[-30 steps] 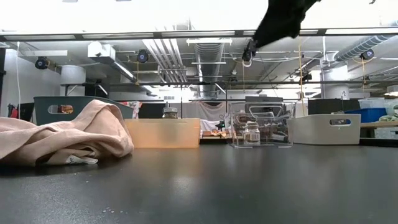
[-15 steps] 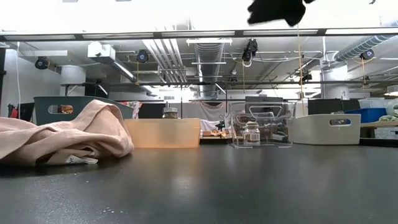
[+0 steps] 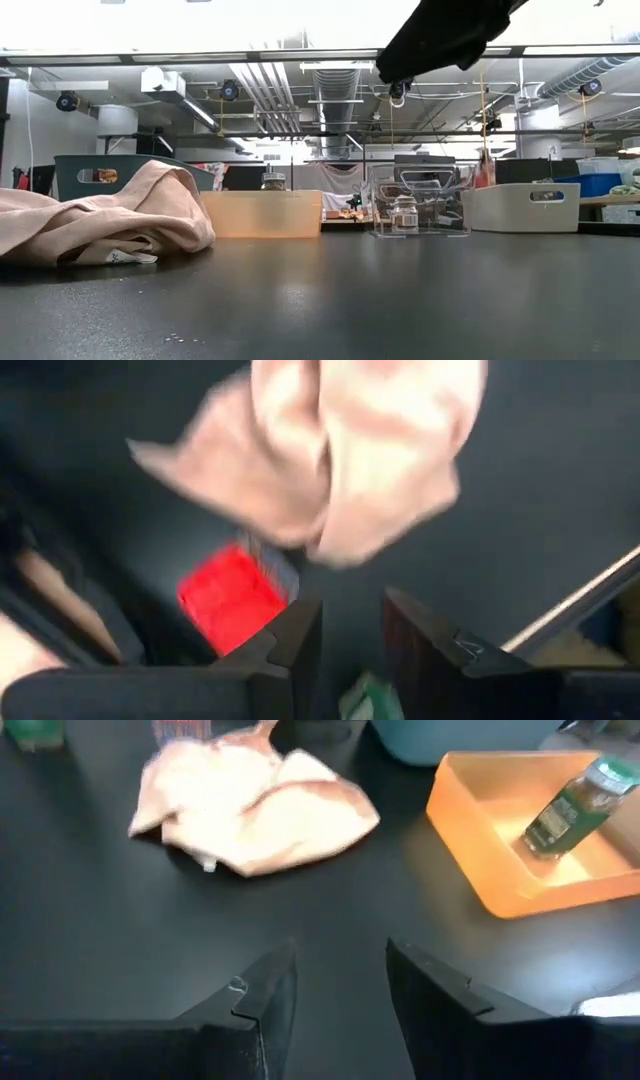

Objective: Sort spices by type
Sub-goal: Put the red seasoning can into the white bin

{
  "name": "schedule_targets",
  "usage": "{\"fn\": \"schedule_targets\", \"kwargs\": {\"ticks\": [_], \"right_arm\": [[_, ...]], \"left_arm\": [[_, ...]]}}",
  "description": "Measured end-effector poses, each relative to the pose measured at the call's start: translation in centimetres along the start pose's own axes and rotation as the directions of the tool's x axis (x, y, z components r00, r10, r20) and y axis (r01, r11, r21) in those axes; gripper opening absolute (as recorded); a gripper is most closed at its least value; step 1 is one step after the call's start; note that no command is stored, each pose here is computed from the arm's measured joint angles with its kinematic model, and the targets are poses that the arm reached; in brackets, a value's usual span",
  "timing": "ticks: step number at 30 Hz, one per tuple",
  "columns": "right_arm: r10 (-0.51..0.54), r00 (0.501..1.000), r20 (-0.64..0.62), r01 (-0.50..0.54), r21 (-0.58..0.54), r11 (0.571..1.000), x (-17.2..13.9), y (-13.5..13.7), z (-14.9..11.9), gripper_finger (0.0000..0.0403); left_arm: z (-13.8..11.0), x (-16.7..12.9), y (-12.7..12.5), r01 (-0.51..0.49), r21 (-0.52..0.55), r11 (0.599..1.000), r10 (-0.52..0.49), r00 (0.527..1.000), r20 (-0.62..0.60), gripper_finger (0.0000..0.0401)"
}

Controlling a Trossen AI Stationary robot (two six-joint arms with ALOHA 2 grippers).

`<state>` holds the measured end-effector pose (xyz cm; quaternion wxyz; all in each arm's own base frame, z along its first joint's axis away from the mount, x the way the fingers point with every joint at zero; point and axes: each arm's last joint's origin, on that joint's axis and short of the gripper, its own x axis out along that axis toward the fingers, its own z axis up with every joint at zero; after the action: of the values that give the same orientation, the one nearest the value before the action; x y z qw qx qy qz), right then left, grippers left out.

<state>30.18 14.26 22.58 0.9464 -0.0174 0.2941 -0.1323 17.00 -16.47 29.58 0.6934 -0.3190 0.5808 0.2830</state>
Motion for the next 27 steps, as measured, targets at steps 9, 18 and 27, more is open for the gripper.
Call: {"fn": "schedule_targets", "kwargs": {"ticks": [9, 18, 27], "right_arm": [[0.041, 0.999, -0.026, -0.041, -0.004, 0.999, -0.9, 0.0, 1.4, 0.0168], [0.024, 0.997, -0.074, -0.028, -0.044, 0.999, -1.7, -0.2, 2.4, 0.0198], [0.019, 0.996, -0.092, -0.025, -0.057, 0.998, -1.8, -0.3, 2.6, 0.0221]], "left_arm": [[-1.0, 3.3, 0.9, -0.099, -0.081, 0.992, 0.087, 0.985, -0.150, 0.0089], [-1.1, 3.2, 1.1, -0.130, -0.085, 0.988, 0.116, 0.982, -0.152, 0.0119], [-1.9, 3.2, 1.9, -0.204, -0.141, 0.969, 0.183, 0.972, -0.149, 0.0213]]}}
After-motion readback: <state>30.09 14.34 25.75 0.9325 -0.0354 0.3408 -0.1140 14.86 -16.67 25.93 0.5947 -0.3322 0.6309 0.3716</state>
